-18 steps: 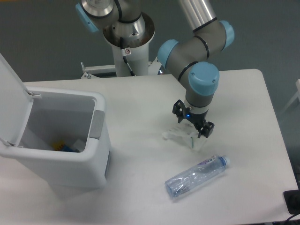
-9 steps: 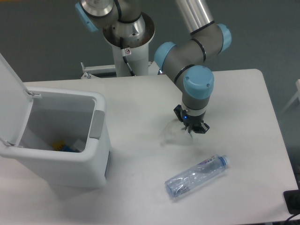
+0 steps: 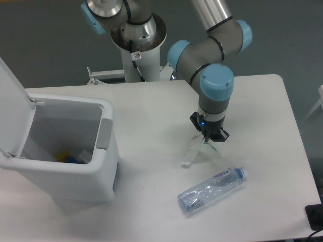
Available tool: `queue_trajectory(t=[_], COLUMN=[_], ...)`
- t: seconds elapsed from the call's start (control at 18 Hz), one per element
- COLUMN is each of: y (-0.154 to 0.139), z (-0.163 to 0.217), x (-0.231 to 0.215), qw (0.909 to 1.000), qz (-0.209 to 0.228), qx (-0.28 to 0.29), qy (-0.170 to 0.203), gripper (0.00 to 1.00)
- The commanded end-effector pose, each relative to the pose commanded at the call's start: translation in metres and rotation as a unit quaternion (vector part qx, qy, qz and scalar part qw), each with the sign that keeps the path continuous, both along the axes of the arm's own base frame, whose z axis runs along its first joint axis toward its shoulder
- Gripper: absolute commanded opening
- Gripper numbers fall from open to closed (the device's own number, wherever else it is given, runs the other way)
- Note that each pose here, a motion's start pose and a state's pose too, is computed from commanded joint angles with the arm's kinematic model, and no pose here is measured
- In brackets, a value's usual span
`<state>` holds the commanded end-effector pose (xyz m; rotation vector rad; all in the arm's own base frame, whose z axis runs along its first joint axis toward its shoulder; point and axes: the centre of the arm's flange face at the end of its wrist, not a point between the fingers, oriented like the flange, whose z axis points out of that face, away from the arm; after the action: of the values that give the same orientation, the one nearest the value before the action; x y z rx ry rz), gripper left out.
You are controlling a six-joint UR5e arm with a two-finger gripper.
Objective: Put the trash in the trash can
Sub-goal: 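Close the gripper on the white paper and lift it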
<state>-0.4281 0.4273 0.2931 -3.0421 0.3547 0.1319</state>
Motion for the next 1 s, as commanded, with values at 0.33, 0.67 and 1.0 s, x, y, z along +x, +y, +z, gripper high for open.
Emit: queue_trajectory(t=[0.33, 0.67, 1.0], y=[0.017, 0.033, 0.054], z=[0.056, 0.123, 0.193], x=[-0.018, -0.033, -0.001], qw=[0.9947, 0.9619, 0.9395], qz=[0.049, 0.115, 0.132], qx=[0.085, 0.229, 0.296], qy=[-0.030, -0.095, -0.111], gripper=[0.00, 0.00, 0.00])
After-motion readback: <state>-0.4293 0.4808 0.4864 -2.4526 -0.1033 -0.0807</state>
